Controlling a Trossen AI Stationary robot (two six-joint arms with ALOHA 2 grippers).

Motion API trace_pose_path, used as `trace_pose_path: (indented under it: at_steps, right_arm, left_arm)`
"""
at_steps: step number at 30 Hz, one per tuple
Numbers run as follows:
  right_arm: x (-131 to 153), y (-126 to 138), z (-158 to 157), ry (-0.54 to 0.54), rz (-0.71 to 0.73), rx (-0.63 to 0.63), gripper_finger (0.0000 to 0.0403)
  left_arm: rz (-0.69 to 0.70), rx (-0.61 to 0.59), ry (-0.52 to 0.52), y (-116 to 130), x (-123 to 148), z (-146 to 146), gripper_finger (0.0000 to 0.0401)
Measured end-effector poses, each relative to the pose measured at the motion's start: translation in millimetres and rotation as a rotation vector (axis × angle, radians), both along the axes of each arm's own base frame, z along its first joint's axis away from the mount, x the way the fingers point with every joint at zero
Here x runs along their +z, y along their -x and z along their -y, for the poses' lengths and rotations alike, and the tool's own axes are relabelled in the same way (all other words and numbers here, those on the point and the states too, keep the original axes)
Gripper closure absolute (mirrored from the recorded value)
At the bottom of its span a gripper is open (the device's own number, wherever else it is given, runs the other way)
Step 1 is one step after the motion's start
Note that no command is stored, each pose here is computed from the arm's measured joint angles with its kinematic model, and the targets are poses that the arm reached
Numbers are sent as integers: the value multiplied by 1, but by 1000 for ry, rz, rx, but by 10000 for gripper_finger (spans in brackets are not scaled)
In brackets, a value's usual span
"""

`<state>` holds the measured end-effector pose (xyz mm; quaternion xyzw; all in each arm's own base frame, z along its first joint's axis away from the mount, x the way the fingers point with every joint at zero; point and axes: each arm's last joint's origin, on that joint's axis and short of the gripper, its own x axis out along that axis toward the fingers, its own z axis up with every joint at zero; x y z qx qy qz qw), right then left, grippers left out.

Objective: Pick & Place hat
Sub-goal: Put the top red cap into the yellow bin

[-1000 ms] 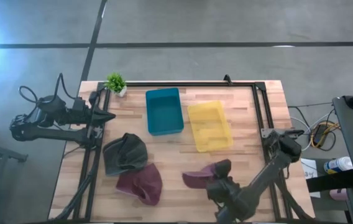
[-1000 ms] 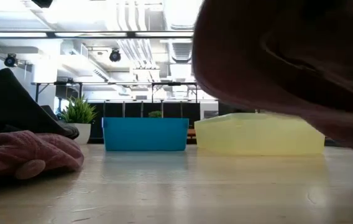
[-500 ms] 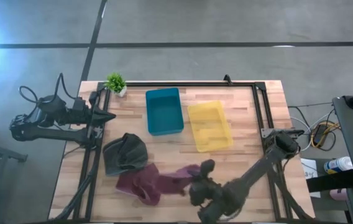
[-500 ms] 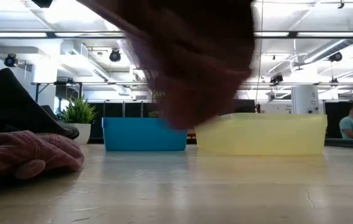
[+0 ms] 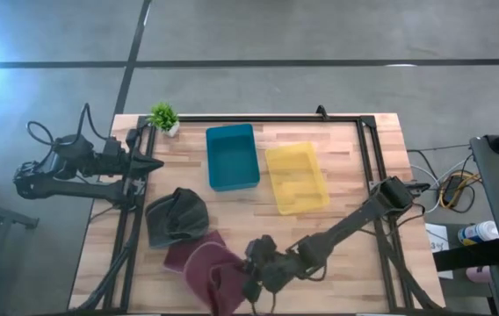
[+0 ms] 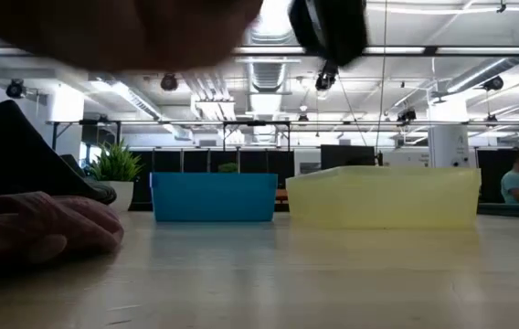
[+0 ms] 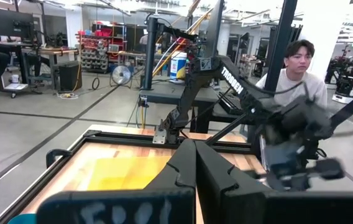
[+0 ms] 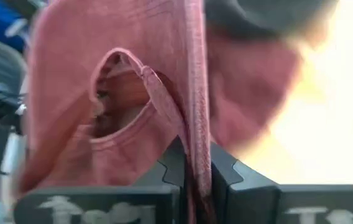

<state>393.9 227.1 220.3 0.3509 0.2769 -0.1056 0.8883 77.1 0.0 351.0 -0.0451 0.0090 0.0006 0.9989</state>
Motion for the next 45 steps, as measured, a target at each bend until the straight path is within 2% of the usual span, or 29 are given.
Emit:
trace_pose_path:
  at_steps: [3,6,10,13,16,25,30,32,35,39,42,45]
  right_arm:
    - [-6,5,8,-229,-146,-80,381]
    - [-12,14,14,-310,-295,-163,381]
    - [-22,28,23,-259,-467,-255,380]
    - [-25,32,27,-235,-535,-258,371]
    - [-28,31,30,-224,-558,-231,345]
    - [-18,34,41,-90,-647,-162,186]
    - [-3,51,31,29,-729,-173,111]
    - [-1,59,19,13,-736,-177,94]
    - [-3,72,-7,-84,-727,-162,83]
    - [-9,89,-35,-194,-680,-236,82]
    - [-15,99,-46,-214,-636,-314,87]
    - [-30,99,-48,-208,-609,-337,91]
  left_arm:
    - [0,-1,0,0,0,0,401]
    - [1,0,0,0,0,0,401]
    - [0,-1,0,0,0,0,401]
    - [0,0,0,0,0,0,401]
    - [1,0,0,0,0,0,401]
    - [0,0,0,0,0,0,401]
    - [0,0,0,0,0,0,401]
    - [0,0,0,0,0,0,401]
    - [0,0,0,0,0,0,401]
    - [0,-1,0,0,0,0,401]
    - [1,0,0,0,0,0,401]
    - [0,0,0,0,0,0,401]
